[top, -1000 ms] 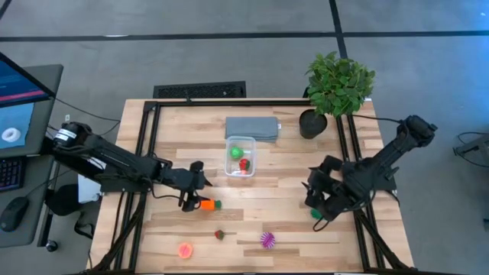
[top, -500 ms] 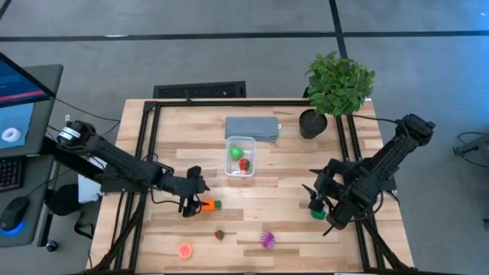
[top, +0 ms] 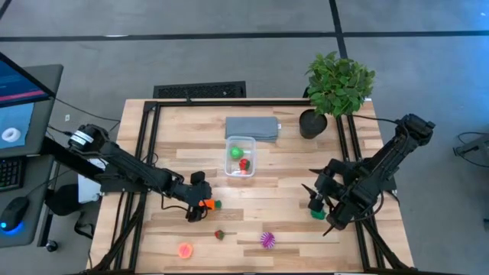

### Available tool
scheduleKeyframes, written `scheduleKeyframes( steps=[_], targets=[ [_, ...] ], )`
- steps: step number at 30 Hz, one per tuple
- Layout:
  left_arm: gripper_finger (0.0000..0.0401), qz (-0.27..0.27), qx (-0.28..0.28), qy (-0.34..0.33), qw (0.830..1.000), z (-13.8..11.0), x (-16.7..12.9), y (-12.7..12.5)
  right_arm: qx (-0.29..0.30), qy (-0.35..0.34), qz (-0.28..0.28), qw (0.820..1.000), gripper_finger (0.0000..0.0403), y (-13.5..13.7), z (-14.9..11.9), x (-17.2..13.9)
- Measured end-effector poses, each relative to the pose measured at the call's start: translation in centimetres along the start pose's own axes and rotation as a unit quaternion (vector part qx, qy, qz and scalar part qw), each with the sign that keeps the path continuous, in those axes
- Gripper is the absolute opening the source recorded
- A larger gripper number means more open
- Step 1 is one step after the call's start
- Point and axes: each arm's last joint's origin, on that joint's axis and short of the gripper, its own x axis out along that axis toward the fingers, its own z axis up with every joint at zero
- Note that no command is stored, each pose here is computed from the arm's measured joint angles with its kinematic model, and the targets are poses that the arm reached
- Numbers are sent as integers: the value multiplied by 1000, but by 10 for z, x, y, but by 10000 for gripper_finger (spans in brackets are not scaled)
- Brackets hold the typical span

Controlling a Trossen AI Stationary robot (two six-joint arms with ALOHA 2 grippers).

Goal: Pick and placing Produce into tupperware
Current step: Put the orange carrot into the transparent bin

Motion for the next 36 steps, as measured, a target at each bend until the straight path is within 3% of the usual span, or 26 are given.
scheduleKeyframes(
  steps=[36],
  targets=[
    [264,-13,-4,14,1000,-6,16,-8,15,-8,7,1000,306,3,1,0]
  ],
)
